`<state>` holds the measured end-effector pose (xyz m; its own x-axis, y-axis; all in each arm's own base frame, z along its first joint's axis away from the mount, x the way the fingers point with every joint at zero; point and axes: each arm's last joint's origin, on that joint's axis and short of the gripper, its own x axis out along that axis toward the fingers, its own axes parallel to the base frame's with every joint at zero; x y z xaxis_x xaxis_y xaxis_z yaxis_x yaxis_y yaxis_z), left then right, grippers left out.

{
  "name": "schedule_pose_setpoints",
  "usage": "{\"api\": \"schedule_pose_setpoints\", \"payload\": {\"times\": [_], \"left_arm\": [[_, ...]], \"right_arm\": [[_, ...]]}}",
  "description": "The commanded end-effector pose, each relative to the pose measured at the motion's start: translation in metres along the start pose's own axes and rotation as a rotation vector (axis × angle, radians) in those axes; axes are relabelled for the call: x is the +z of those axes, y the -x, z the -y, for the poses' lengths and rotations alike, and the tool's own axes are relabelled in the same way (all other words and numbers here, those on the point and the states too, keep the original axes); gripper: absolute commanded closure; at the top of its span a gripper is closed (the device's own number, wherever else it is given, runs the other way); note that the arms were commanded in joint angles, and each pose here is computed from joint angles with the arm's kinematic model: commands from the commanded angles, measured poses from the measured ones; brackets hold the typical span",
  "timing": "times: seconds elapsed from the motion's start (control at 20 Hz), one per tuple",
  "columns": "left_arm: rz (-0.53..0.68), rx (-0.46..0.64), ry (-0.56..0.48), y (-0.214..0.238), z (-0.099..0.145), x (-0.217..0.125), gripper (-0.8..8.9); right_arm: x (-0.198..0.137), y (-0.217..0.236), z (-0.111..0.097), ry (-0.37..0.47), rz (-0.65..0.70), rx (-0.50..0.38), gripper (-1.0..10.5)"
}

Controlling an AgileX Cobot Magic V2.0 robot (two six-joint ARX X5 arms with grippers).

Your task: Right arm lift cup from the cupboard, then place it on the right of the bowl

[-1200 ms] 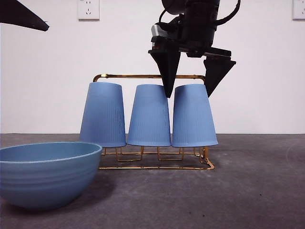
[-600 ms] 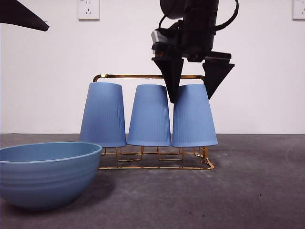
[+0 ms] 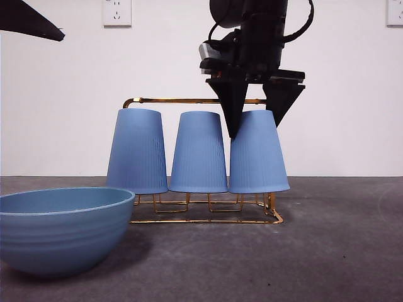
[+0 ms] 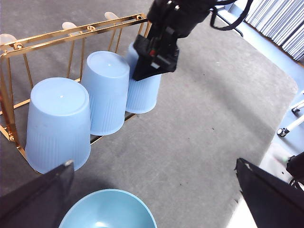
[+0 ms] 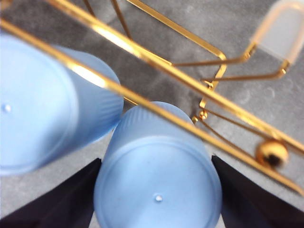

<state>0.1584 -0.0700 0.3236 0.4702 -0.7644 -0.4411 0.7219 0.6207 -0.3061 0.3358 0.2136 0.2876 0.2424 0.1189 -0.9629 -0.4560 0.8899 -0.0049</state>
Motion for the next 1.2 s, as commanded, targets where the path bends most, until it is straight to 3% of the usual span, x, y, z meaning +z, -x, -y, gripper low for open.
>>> {"api": "schedule_pose_setpoints", "payload": {"times": [0.05, 0.7, 1.2], "left_arm": [[0.017, -0.01, -0.017, 0.001, 0.002, 0.006, 2.51], [-0.032, -0.01, 0.021, -0.007, -0.004, 0.004, 2.52], [-0.066, -0.01, 0.046, -0.016, -0.011, 0.003, 2.52]], "right_arm": [[0.0, 0.019, -0.004, -0.01, 0.058, 0.005, 6.9], [-0.026, 0.087, -0.023, 0.034, 0.211, -0.006, 6.9], [-0.063, 0.111, -0.018, 0.034, 0.285, -0.015, 6.9]]}}
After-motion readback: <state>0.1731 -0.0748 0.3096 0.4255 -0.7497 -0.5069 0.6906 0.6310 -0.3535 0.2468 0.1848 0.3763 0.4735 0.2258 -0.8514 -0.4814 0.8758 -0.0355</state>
